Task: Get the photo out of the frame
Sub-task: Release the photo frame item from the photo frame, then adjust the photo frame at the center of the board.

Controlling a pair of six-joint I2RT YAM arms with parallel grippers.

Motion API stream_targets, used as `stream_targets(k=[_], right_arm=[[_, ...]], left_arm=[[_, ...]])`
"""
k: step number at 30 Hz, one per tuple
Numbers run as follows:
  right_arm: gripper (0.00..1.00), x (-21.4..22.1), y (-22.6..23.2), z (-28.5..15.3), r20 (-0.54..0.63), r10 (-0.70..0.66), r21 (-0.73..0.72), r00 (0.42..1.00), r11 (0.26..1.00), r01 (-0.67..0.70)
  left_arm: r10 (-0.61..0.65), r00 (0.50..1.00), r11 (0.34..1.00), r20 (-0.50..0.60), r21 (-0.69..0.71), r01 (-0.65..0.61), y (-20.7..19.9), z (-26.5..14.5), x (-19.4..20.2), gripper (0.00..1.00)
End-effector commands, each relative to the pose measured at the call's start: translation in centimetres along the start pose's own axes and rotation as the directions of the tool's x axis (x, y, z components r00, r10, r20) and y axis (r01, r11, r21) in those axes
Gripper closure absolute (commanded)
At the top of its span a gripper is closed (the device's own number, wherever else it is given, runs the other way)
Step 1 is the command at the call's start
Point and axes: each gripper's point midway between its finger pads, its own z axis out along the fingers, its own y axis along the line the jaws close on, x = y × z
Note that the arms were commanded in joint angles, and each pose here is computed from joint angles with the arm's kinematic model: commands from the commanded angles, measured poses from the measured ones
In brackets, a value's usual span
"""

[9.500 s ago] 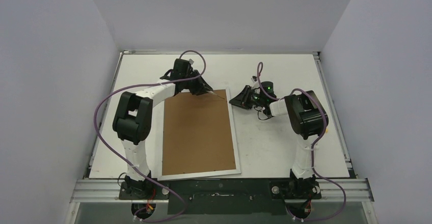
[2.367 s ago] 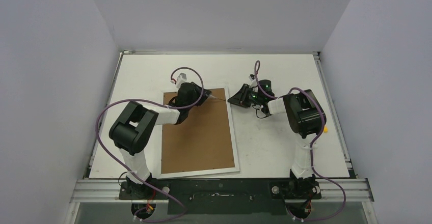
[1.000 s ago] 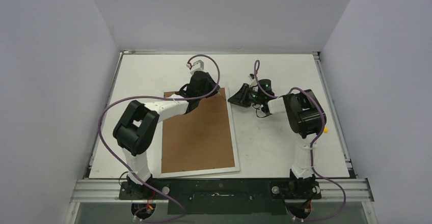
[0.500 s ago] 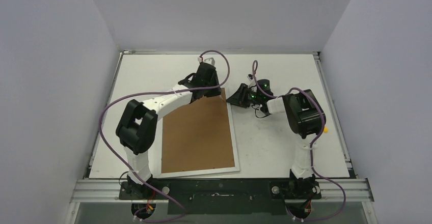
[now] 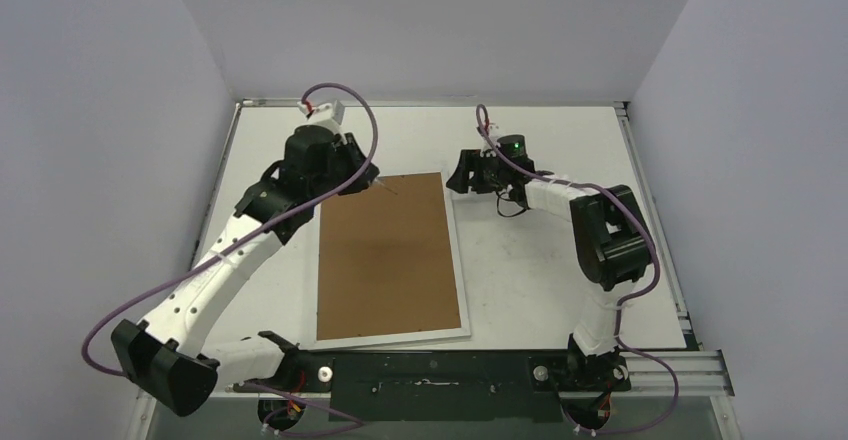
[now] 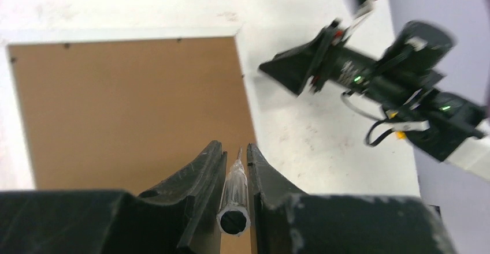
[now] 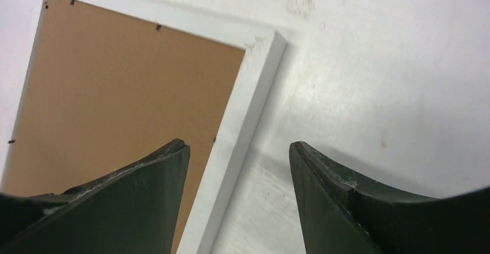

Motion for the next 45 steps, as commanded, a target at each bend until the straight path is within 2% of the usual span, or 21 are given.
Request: stream_targets(k=[1,4,7,14,19,21,23,28,32,34,36,39,42,45], right_arm=[[0.35,-5.9,2.8,-0.8,0.105,-0.345,0.002,0.933,0.938,0.347],[0.32,-5.6,5.3,1.0,0.050,-0.568,-0.067,0.822,0.819,0.570],[0.31,-4.7,6.0,3.4,-0.035,-0.679,-0.129,0.733,0.731,0.671],[0.16,-6.3,5.6,6.7,-0.041,-0.726,-0.178,0.686,0.681,0.710],[0.18,-6.4,4.4,9.0,-0.075,-0.750,-0.210,0.658,0.657,0.724],[0.22,-6.1,4.1,9.6,-0.085,-0.759,-0.231,0.646,0.645,0.728],[0.30,-6.0,3.6,10.1,-0.091,-0.760,-0.232,0.643,0.645,0.728],[0.46,-5.5,1.9,10.1,-0.109,-0.729,-0.251,0.676,0.678,0.691],[0.61,-5.3,-1.6,9.3,-0.183,-0.672,-0.176,0.717,0.740,0.649],[0.72,-5.5,-4.1,8.1,-0.209,-0.594,-0.096,0.777,0.803,0.588],[0.83,-5.9,-6.1,6.5,-0.183,-0.492,-0.041,0.851,0.869,0.494],[0.86,-7.0,-8.8,3.0,-0.105,-0.347,0.122,0.932,0.925,0.359],[0.88,-7.7,-11.7,-1.0,-0.011,-0.200,0.316,0.980,0.929,0.193],[0.86,-5.9,-10.7,-3.5,0.061,-0.097,0.333,0.993,0.940,0.071]], left_arm=[[-0.013,0.994,0.991,-0.109,-0.132,-0.002,4.9,-2.3,4.1,1.00],[-0.022,0.992,0.988,-0.127,-0.157,0.002,6.7,-4.4,5.2,1.00],[-0.036,0.988,0.984,-0.152,-0.176,0.009,8.1,-5.8,6.2,1.00],[-0.050,0.991,0.981,-0.127,-0.195,0.025,9.3,-8.2,6.3,1.00],[-0.060,0.991,0.980,-0.120,-0.197,0.036,9.4,-8.8,6.2,1.00],[-0.063,0.991,0.978,-0.116,-0.204,0.038,9.6,-9.0,6.1,1.00],[-0.063,0.992,0.977,-0.110,-0.210,0.039,9.8,-9.1,6.0,1.00],[-0.071,0.992,0.974,-0.107,-0.220,0.046,10.1,-9.1,6.0,1.00],[-0.076,0.991,0.976,-0.111,-0.211,0.052,10.0,-8.7,5.9,1.00],[-0.079,0.990,0.977,-0.114,-0.204,0.055,10.0,-8.3,6.0,1.00],[-0.083,0.990,0.976,-0.116,-0.208,0.058,10.1,-7.9,6.0,1.00],[-0.092,0.986,0.982,-0.140,-0.175,0.067,9.6,-7.1,6.5,1.00],[-0.103,0.983,0.984,-0.153,-0.163,0.078,9.5,-6.4,6.7,1.00],[-0.115,0.981,0.983,-0.157,-0.158,0.090,9.5,-5.8,6.8,1.00]])
